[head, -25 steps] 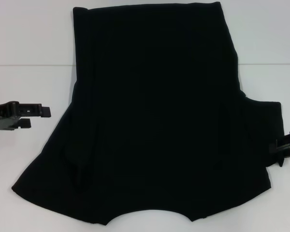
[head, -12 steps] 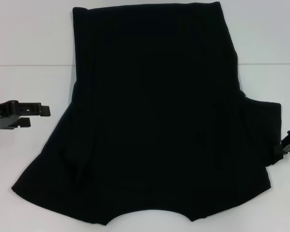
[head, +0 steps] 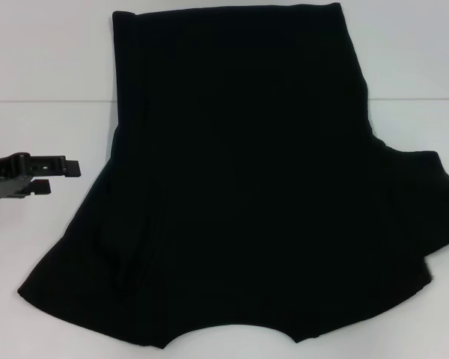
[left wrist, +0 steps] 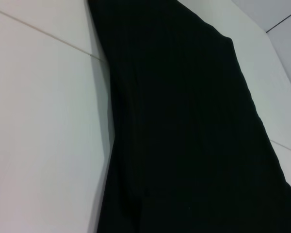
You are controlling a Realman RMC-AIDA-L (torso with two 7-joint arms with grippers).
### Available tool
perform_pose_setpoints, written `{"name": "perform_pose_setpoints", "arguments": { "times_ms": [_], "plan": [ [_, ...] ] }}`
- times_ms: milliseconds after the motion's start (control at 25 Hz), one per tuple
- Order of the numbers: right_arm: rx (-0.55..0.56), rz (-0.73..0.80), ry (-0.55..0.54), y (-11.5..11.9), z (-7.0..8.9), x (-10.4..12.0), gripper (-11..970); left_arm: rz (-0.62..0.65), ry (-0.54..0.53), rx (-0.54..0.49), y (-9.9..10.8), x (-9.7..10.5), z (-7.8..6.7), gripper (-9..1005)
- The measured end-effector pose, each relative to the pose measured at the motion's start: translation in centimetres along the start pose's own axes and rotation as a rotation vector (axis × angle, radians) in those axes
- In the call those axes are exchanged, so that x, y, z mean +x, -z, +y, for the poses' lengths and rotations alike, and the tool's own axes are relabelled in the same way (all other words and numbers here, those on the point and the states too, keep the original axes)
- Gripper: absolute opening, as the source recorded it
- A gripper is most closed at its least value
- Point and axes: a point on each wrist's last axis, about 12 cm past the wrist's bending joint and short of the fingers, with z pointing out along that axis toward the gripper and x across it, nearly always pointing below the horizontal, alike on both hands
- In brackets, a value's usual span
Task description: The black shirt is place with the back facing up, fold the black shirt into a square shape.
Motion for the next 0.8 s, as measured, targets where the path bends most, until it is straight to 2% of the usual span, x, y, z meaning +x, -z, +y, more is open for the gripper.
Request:
{"name": "perform_pose_setpoints", "arguments": {
  "times_ms": [120, 200, 600, 800],
  "plan": [
    [-0.007, -0.047, -0.033, 1.1, -0.9, -0.5, 8, 0.0, 0.001, 0.001, 0.0, 0.0, 0.0, 824],
    [-0.018, -0.057, -0.029, 1.2, -0.7, -0.7, 7, -0.002, 0.001, 0.001, 0.0, 0.0, 0.0, 824],
    [-0.121, -0.071, 0.06, -0.2, 3.5, -2.2, 8, -0.017, 0.009, 0.016, 0.0, 0.0, -0.1, 821],
    [-0.157, -0.053, 0.171, -0.7, 6.8, -3.5, 9, -0.02, 0.015, 0.013, 0.1, 0.1, 0.1, 819]
  ]
}}
